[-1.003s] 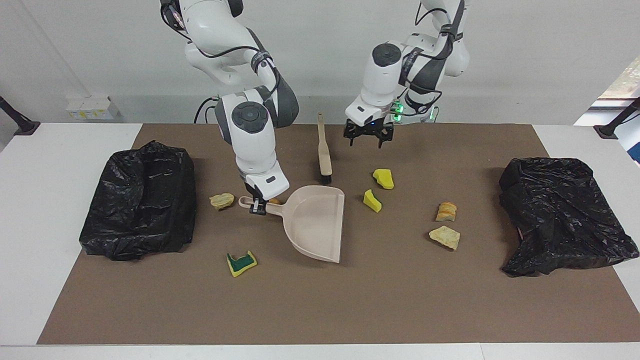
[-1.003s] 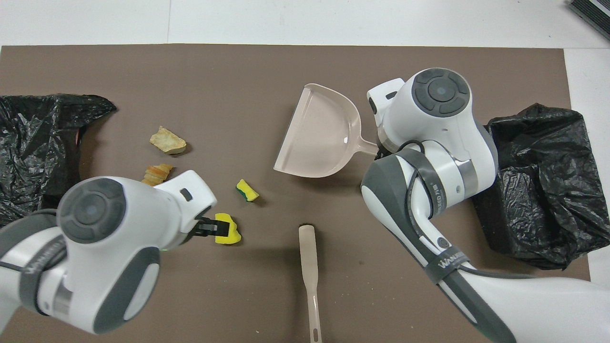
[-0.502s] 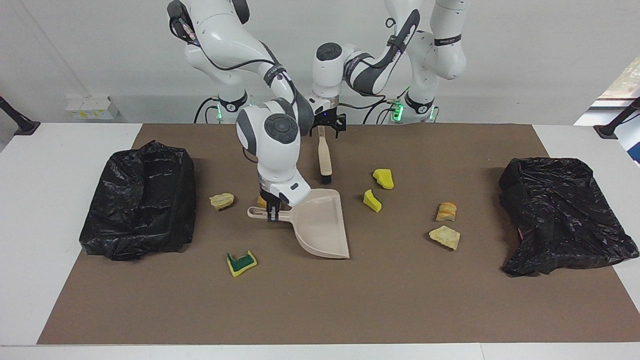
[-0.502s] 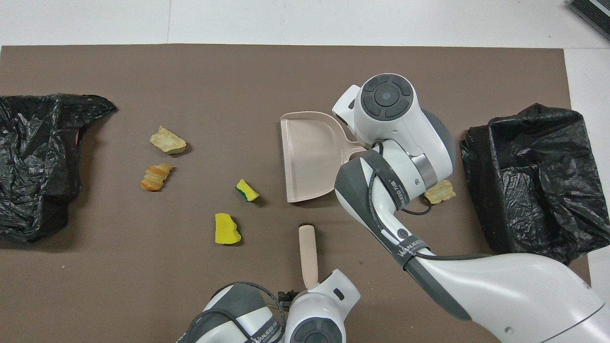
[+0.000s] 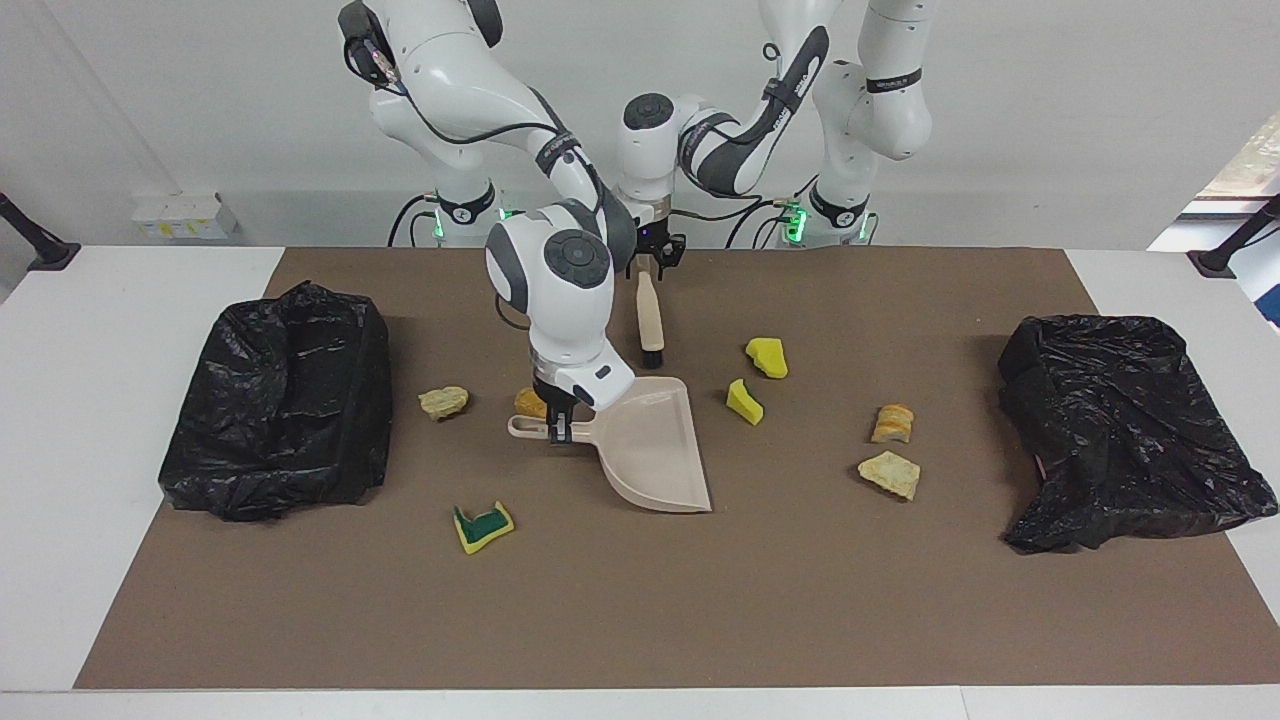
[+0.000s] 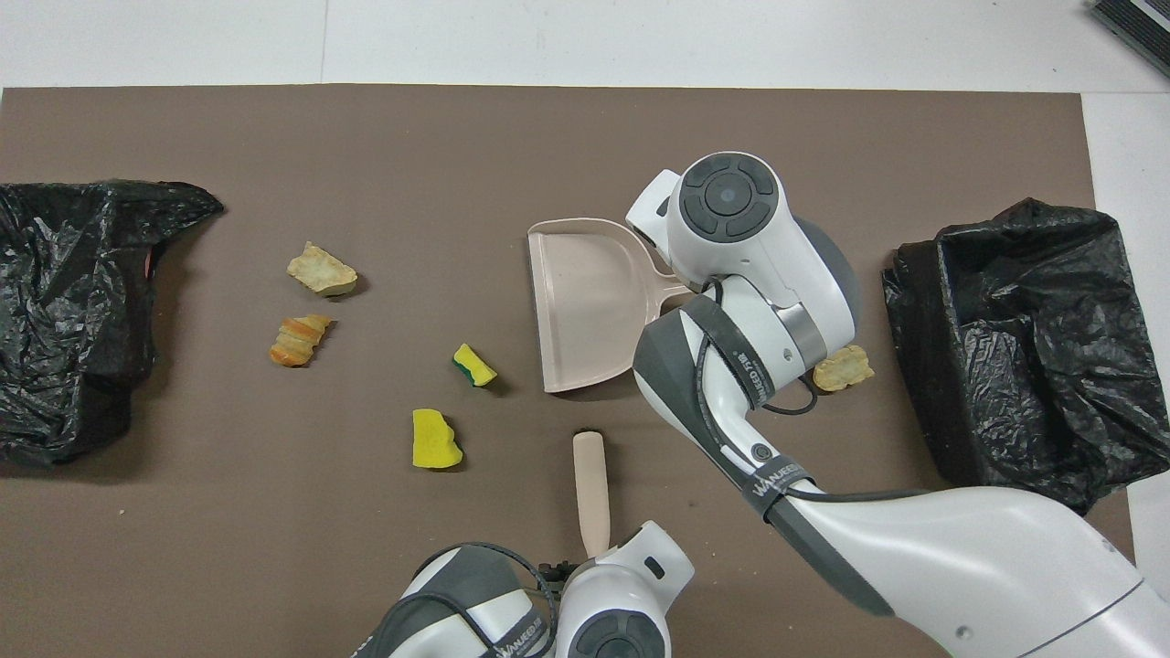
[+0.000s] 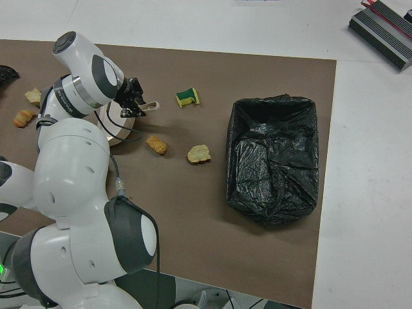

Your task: Sweep and dump trash in bin

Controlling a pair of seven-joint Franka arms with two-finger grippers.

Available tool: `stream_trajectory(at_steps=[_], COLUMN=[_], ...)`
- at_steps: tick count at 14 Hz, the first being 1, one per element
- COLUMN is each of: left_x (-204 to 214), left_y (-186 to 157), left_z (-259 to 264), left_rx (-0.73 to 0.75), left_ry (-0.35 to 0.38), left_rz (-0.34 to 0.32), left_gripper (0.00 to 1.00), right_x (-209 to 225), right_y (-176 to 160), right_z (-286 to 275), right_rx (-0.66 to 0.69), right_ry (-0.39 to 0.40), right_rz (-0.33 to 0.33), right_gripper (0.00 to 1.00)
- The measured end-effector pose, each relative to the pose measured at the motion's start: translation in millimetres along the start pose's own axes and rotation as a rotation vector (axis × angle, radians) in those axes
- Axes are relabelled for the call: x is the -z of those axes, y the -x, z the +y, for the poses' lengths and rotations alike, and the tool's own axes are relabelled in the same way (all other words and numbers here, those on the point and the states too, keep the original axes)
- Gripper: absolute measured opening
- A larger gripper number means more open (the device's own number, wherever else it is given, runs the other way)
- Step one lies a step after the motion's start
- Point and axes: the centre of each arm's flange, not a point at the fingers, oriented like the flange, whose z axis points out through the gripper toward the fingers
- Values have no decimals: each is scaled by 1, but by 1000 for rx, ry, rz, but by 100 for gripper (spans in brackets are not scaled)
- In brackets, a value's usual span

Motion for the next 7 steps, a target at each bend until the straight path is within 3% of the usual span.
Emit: stream_trajectory(at_steps=[2, 7], left_x=[-2, 12], left_y=[1, -18], left_z=[-1, -32], left_rx=[3, 61], left_ry=[-4, -48], left_rz=[-3, -46], left_gripper=[26, 26], right_x=[-1, -3], right_y=[-7, -15], right_z=[-3, -10], right_rx=[-29, -60], right_ry=[-2, -9], right_rz=[-1, -6], right_gripper=[31, 31])
